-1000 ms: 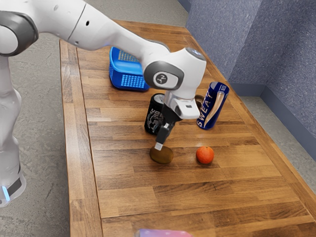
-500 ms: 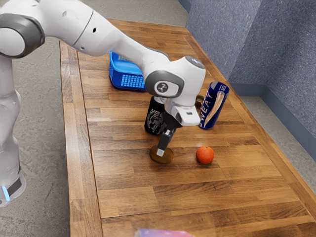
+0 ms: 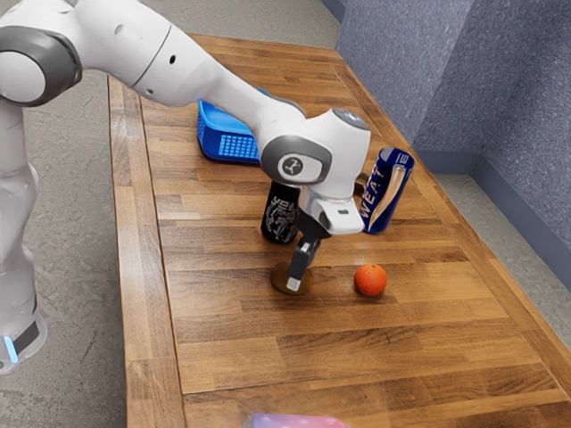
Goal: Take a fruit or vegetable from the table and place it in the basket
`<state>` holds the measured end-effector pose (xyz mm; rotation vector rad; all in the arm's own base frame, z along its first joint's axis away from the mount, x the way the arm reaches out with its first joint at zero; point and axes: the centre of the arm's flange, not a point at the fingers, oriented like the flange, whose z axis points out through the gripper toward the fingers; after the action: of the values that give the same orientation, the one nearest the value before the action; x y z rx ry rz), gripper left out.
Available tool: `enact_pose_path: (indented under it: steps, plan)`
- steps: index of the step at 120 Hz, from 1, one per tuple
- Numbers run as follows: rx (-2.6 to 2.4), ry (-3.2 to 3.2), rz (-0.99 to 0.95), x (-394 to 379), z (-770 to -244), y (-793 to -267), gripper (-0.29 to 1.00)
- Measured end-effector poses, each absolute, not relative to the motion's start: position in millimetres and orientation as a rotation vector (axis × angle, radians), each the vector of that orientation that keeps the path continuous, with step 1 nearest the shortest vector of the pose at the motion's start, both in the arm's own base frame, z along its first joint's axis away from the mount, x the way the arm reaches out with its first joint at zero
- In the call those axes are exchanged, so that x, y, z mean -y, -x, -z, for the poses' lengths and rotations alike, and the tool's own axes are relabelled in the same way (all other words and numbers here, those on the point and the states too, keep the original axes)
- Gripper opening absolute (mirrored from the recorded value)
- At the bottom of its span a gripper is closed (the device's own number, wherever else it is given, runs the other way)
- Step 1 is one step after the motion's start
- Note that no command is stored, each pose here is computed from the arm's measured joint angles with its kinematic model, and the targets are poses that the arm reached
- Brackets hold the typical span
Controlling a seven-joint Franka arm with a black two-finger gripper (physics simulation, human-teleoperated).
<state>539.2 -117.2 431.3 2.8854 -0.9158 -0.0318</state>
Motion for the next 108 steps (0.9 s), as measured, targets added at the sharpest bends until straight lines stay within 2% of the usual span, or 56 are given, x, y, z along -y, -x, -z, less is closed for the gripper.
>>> enact_pose_path:
  steps: [50, 67, 81, 108]
  plan:
    - [0.901, -2.87, 0.058, 120, -416, -534, 0.7]
    - [0.85, -2.879, 0.061, 115, -408, -532, 0.43]
    - [0.811, -2.893, 0.052, 110, -408, -534, 0.28]
    - [0.768, -2.919, -0.033, 104, -435, -538, 0.26]
